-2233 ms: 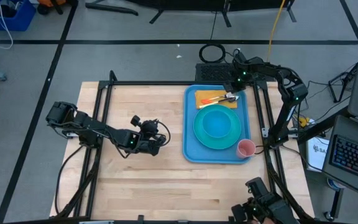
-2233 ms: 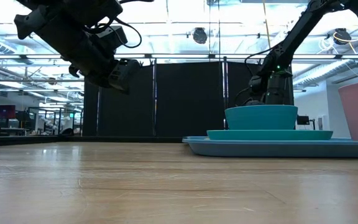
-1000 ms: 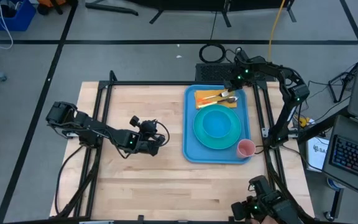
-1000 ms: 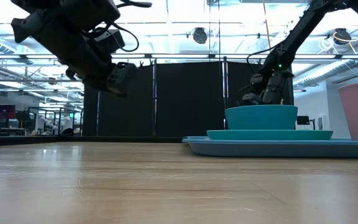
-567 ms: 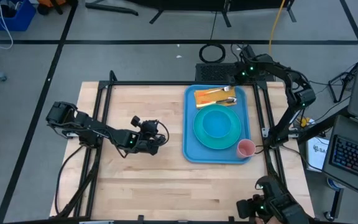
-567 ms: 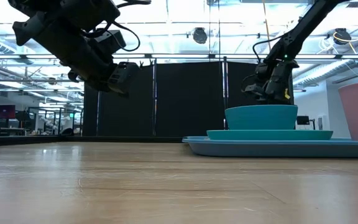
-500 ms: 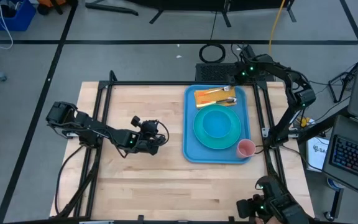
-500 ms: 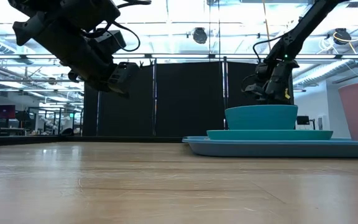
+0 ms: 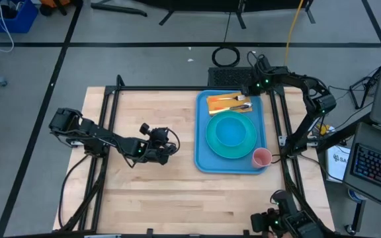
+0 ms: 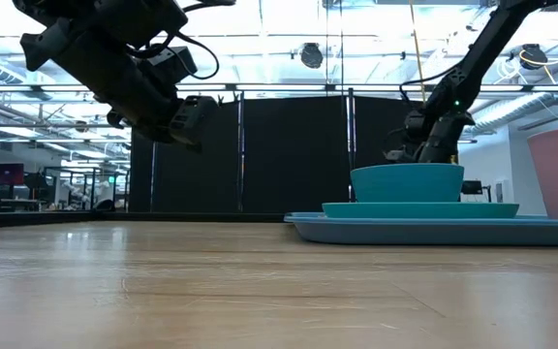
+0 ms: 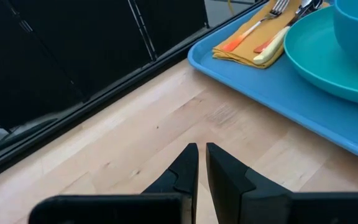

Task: Set up tray
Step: Adjust the fork on the yellow table napkin on the blue serving tray, then adjust the orange spoon on the yellow table napkin on the blue serving tray

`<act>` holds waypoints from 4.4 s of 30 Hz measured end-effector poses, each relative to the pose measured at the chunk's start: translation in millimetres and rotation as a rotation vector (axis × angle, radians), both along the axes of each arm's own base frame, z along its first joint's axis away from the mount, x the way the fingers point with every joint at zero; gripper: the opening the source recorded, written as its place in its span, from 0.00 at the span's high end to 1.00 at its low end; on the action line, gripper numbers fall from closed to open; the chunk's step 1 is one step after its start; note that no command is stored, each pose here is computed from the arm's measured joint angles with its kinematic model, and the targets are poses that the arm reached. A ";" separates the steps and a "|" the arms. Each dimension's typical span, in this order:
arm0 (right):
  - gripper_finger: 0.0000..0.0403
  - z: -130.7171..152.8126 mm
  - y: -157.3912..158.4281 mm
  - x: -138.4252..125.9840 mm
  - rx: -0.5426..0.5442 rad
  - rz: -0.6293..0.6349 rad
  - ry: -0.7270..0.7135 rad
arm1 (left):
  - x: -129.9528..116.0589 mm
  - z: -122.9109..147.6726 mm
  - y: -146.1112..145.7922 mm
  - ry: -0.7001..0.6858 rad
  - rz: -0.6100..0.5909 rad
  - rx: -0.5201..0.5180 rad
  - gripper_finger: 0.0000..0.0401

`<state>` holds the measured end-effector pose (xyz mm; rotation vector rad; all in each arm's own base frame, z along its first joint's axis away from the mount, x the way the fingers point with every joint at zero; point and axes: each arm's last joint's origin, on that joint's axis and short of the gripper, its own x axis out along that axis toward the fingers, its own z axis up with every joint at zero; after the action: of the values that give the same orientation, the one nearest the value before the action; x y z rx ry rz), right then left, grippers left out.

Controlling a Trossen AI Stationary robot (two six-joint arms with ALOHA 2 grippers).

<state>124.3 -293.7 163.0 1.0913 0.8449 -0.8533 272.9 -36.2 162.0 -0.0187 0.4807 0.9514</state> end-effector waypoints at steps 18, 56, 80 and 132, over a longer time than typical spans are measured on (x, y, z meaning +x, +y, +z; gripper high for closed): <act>0.72 25.9 11.5 -4.3 -0.045 0.026 -0.008 | 0.2 0.1 0.0 -0.004 0.000 -0.001 0.91; 0.72 2.4 43.9 -19.5 0.121 0.069 0.074 | 0.5 0.4 -0.1 -0.010 0.002 -0.003 0.91; 0.85 -2.1 41.2 -16.8 0.073 0.080 -0.004 | 0.8 0.7 -0.2 -0.010 -0.001 0.000 0.91; 0.71 -0.5 39.3 -14.2 0.064 0.100 -0.079 | 0.8 0.6 -0.2 -0.006 -0.003 0.002 0.91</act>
<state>110.1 -254.4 162.5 1.1220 0.8584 -0.6997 273.7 -36.4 162.6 -0.0192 0.4744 0.9488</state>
